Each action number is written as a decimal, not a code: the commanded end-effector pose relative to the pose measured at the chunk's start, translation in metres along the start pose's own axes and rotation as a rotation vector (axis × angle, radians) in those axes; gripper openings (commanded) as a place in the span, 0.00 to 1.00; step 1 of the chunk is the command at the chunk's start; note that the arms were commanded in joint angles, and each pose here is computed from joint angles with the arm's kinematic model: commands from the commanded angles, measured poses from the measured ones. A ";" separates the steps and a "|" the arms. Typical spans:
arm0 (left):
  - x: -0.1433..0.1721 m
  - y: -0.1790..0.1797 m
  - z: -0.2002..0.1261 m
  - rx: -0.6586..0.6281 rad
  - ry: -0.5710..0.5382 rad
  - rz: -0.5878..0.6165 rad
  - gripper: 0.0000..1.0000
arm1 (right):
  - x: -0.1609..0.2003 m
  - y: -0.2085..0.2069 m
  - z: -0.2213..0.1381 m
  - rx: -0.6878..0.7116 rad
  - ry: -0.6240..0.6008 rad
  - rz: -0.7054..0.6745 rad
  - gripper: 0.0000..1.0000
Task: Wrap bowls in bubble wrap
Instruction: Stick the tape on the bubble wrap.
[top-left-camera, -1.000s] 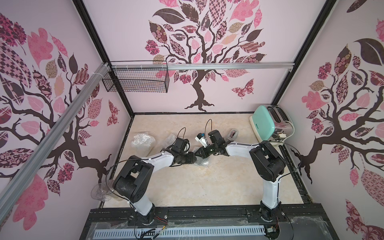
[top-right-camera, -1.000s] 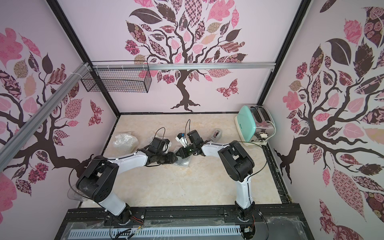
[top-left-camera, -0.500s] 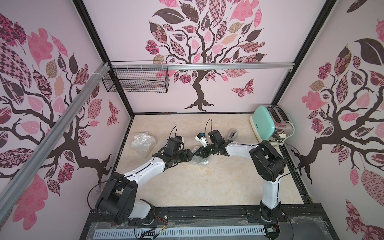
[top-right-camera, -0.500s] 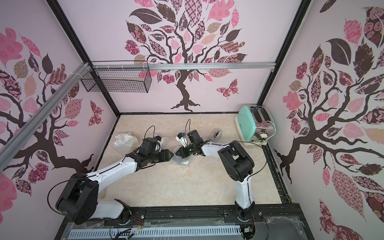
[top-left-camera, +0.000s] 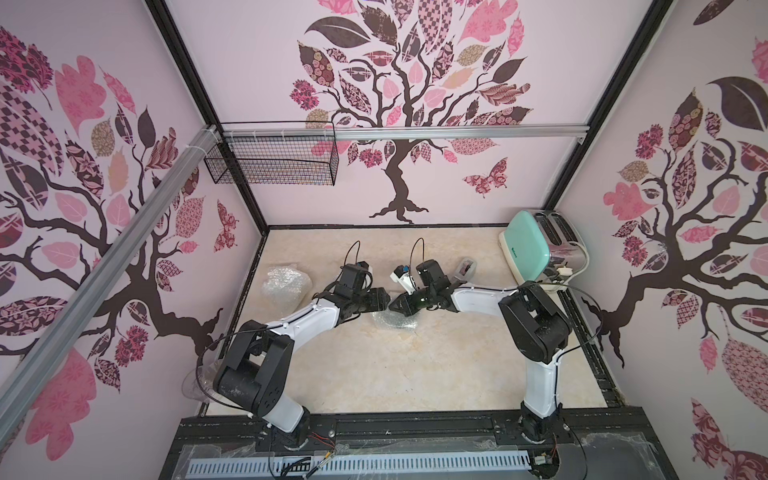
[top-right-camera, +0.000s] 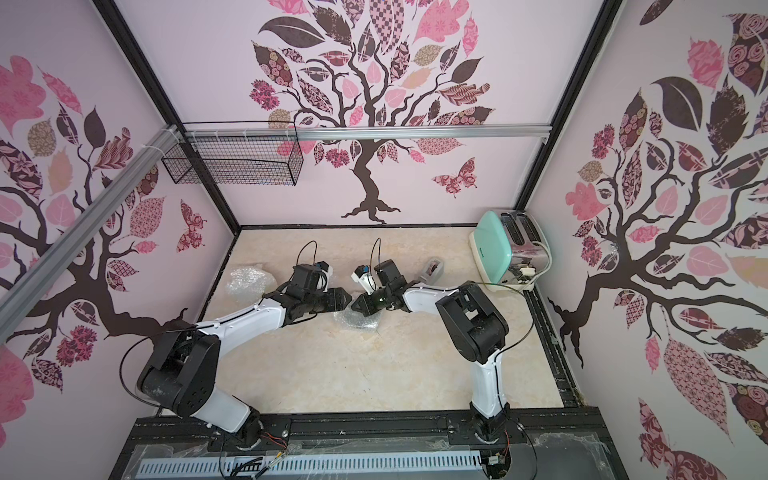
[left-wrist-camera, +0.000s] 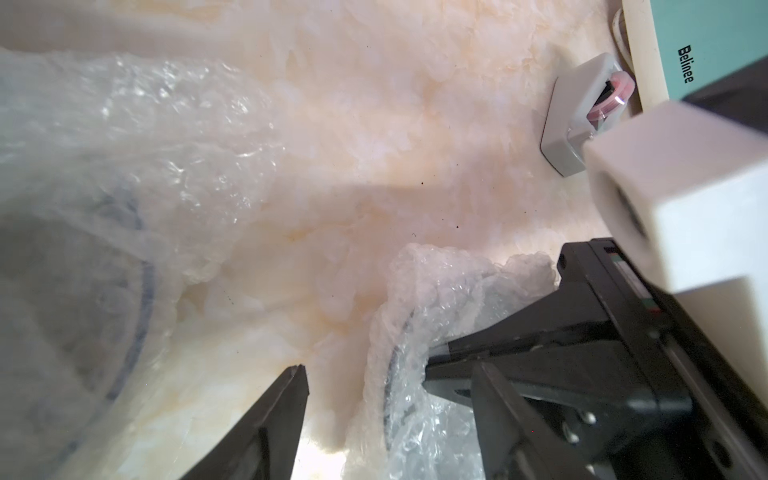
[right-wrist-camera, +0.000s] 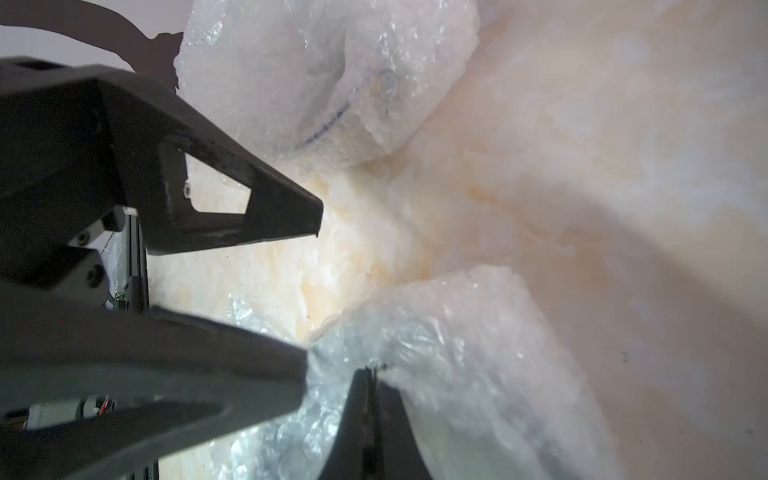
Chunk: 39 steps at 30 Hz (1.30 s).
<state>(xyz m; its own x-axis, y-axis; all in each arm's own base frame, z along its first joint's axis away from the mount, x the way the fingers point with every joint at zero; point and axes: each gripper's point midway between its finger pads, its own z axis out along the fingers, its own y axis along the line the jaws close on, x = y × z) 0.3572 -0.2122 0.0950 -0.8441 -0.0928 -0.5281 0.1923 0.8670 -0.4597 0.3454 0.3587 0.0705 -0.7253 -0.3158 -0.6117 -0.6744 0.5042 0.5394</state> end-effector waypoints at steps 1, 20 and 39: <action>-0.003 -0.002 0.008 0.043 0.014 0.035 0.69 | 0.011 -0.008 0.007 0.012 0.033 0.015 0.00; 0.007 0.002 0.031 0.059 0.081 0.051 0.57 | 0.015 -0.011 0.008 0.021 0.047 0.023 0.00; 0.019 0.014 0.044 0.036 0.097 0.015 0.48 | 0.008 0.002 -0.003 -0.004 0.016 0.025 0.07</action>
<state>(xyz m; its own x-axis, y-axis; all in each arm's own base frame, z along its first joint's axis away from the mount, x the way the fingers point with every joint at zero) 0.3695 -0.2311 0.0647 -0.8717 -0.0291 -0.4892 0.2548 0.8258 -0.5031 0.3461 0.3562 0.0676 -0.7338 -0.3123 -0.6034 -0.6639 0.5185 0.5389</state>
